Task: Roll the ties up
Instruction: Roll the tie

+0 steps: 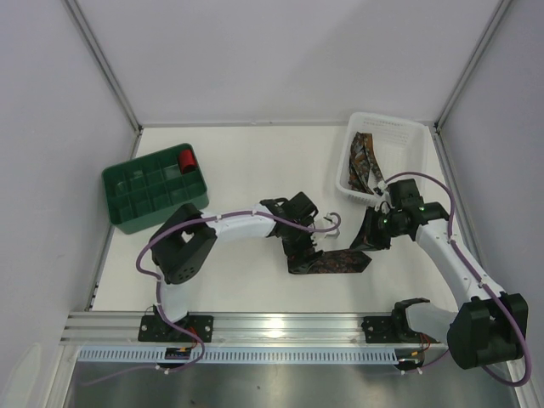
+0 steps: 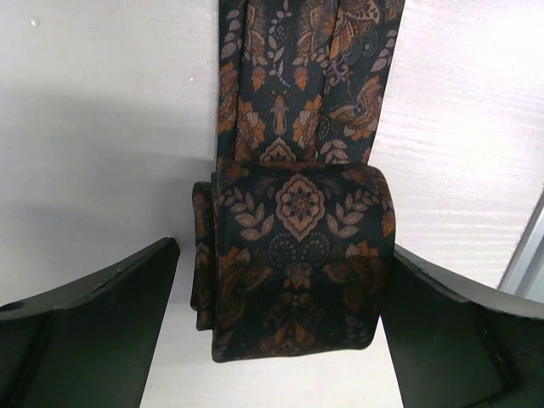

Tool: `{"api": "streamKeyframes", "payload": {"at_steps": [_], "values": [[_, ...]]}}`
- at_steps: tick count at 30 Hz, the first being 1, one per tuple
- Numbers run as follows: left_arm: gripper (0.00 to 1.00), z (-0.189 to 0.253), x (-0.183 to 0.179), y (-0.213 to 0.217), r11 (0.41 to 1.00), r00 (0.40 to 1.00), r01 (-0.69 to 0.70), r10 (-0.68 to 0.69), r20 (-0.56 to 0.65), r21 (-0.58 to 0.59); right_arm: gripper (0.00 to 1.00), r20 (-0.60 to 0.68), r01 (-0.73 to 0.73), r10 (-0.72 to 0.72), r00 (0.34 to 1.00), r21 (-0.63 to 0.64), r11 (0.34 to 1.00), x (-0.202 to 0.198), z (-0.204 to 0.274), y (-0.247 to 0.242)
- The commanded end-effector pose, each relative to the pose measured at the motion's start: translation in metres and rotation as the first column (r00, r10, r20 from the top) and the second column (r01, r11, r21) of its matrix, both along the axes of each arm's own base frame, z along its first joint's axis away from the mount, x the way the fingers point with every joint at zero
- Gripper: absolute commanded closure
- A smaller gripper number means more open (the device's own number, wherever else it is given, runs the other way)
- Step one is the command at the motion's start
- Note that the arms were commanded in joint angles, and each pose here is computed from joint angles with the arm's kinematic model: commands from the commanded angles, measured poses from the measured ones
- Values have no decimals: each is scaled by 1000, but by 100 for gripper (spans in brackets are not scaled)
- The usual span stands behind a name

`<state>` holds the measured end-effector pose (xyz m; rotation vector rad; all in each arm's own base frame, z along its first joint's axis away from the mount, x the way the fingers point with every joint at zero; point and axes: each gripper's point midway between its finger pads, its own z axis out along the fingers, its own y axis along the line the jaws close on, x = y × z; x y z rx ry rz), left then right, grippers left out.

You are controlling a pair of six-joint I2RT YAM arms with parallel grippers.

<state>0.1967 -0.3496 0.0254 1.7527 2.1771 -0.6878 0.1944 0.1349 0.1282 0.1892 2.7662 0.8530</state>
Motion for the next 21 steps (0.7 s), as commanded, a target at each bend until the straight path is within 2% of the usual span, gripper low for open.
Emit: {"api": "streamKeyframes", "payload": {"at_steps": [1,5,10,15,21], "values": [[0,-7,1,-6,1000,996,24,-26,86,20,93,33,-4,3,999,29,1000,3,5,3],[0,-12,-2,-8,998,989,14,-22,149,58,93,35,-7,6,999,31,999,4,5,4],[0,-13,-7,-4,998,988,-18,10,151,54,93,29,-10,9,1000,34,999,2,3,4],[1,-27,-1,8,990,980,-52,25,195,133,93,31,-8,7,1000,40,999,3,3,5],[12,-42,-5,13,981,986,-46,14,165,189,92,24,-7,6,1000,45,999,2,1,6]]}}
